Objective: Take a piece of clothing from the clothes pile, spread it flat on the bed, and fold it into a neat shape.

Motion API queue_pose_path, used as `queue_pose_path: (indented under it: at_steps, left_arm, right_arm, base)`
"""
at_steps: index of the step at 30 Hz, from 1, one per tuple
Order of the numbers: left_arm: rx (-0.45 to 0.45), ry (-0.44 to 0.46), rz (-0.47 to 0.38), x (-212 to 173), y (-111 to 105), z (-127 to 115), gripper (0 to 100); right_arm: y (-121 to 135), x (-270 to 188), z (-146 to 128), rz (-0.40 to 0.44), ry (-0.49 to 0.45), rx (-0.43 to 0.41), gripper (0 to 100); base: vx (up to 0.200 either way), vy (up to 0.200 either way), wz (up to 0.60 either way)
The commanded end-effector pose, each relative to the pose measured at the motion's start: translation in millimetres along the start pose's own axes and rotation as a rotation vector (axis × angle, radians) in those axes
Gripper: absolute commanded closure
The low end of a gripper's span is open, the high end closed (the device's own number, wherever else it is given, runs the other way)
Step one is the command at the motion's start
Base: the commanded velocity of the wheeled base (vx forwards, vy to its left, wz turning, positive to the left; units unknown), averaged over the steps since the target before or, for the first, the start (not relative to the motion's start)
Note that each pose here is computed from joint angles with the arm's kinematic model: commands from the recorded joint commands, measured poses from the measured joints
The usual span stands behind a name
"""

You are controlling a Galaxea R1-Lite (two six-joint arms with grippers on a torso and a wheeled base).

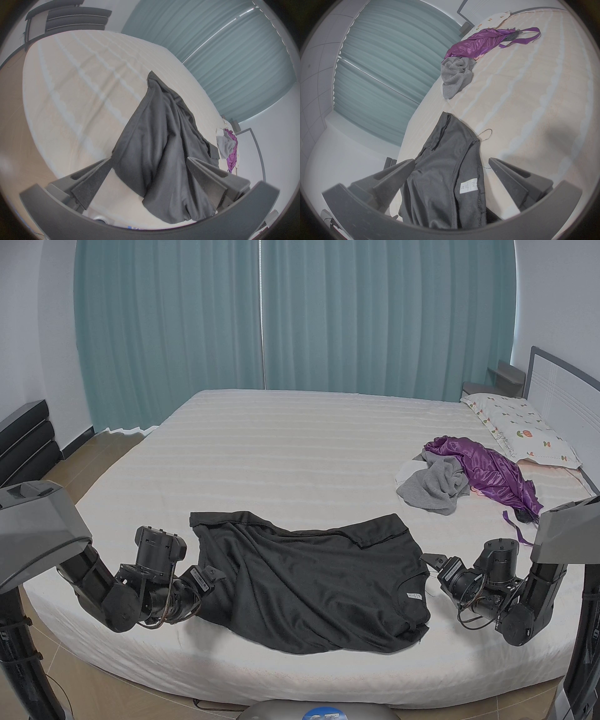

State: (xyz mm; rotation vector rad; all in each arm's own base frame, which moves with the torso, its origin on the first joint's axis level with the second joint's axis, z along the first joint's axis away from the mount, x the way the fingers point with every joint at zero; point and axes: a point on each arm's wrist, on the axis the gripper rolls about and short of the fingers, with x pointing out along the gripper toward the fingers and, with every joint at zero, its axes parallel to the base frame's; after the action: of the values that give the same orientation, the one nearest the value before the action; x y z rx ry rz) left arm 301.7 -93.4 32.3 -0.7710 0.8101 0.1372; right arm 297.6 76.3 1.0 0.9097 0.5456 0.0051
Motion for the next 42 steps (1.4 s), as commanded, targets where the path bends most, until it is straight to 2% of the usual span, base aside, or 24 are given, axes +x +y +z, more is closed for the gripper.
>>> queue_pose_path:
  at_steps: [1, 14, 15, 26, 30, 42]
  left_arm:
    - [0.01, 0.034, 0.02, -1.4, 6.2, -12.5, 0]
    - [0.0, 0.011, 0.063, 21.0, 17.6, -13.0, 0]
    - [-0.002, 0.011, 0.071, 23.1, 19.6, -13.2, 100]
    - [-0.024, -0.017, 0.067, 23.0, 24.0, -5.6, 100]
    - [-0.028, -0.034, 0.051, 13.0, 21.0, -0.6, 100]
    - [-0.052, -0.084, 0.025, -5.5, 19.0, 14.7, 100]
  right_arm:
    - [-0.2, -3.9, -1.8, -0.003, 0.009, -0.006, 0]
    - [-5.2, -2.5, -7.3, -0.024, 0.03, -0.038, 0]
    - [-5.1, -2.5, -7.7, -0.025, 0.032, -0.039, 0]
    - [-10.8, -9.7, -11.5, -0.041, 0.074, -0.088, 0]
    - [-16.9, -18.3, -16.3, -0.053, 0.124, -0.142, 0]
    - [-24.0, -32.8, -30.9, -0.035, 0.257, -0.215, 0]
  base:
    - [0.0, 0.0, 0.0]
    - [0.0, 0.0, 0.0]
    - [0.0, 0.0, 0.0]
    - [0.0, 0.0, 0.0]
    - [0.0, 0.0, 0.0]
    - [0.0, 0.0, 0.0]
